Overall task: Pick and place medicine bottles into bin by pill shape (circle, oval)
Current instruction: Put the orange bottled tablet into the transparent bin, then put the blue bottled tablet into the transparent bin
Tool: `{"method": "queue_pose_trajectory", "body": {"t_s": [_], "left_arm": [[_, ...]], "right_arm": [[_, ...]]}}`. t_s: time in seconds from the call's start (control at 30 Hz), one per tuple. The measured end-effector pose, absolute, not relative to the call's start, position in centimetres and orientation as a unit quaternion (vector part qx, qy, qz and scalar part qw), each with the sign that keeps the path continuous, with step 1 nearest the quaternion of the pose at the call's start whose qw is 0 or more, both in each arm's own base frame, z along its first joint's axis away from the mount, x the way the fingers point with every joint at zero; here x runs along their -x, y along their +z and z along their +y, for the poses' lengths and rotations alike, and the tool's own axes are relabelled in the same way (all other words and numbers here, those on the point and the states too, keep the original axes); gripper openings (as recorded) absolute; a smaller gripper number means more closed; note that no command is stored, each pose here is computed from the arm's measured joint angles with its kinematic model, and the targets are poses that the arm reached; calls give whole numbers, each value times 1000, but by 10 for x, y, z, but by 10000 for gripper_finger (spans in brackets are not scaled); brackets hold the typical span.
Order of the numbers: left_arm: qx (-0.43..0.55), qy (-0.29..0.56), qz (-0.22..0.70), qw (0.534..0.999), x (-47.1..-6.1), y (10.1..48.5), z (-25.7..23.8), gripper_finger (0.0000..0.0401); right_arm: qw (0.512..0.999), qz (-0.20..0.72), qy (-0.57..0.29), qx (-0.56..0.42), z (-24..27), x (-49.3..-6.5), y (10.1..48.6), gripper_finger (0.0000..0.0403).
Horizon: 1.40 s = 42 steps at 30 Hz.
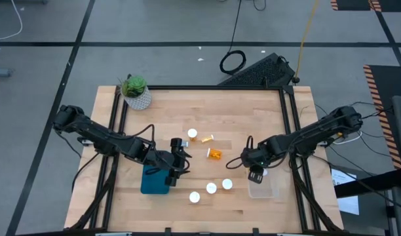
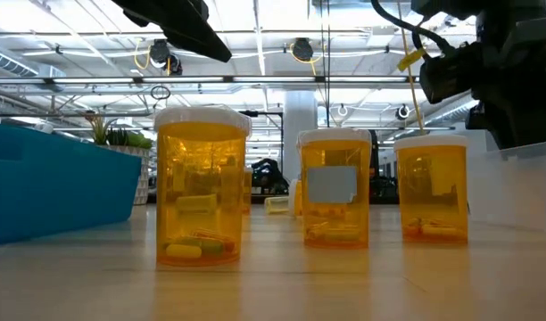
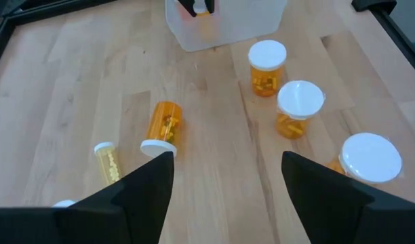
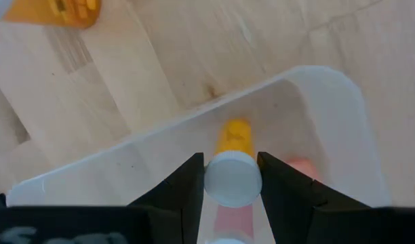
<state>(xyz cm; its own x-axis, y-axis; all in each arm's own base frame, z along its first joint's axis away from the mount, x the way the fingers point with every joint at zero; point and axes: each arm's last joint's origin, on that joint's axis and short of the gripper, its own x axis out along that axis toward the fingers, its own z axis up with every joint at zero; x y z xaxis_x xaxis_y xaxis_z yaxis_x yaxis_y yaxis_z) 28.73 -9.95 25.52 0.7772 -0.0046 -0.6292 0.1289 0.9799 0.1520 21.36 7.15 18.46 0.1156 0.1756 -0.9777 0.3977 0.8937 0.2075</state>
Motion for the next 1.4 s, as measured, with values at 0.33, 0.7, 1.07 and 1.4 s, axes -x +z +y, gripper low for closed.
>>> {"method": "queue_pose_trajectory", "body": {"t_s": [0.33, 0.7, 1.07, 1.4], "left_arm": [[-94, -18, 330, 939, -288, 256, -96, 273], [-90, 31, 336, 937, -291, 255, -81, 273], [-90, 122, 434, 888, -284, 241, -38, 273], [-108, 83, 493, 859, -295, 219, -7, 273]], "right_arm": [[713, 662, -78, -216, 71, -212, 186, 185], [739, 623, -67, -249, 68, -200, 210, 226], [805, 528, -52, -264, 70, -175, 246, 226], [861, 454, -44, -227, 66, -168, 263, 226]]}}
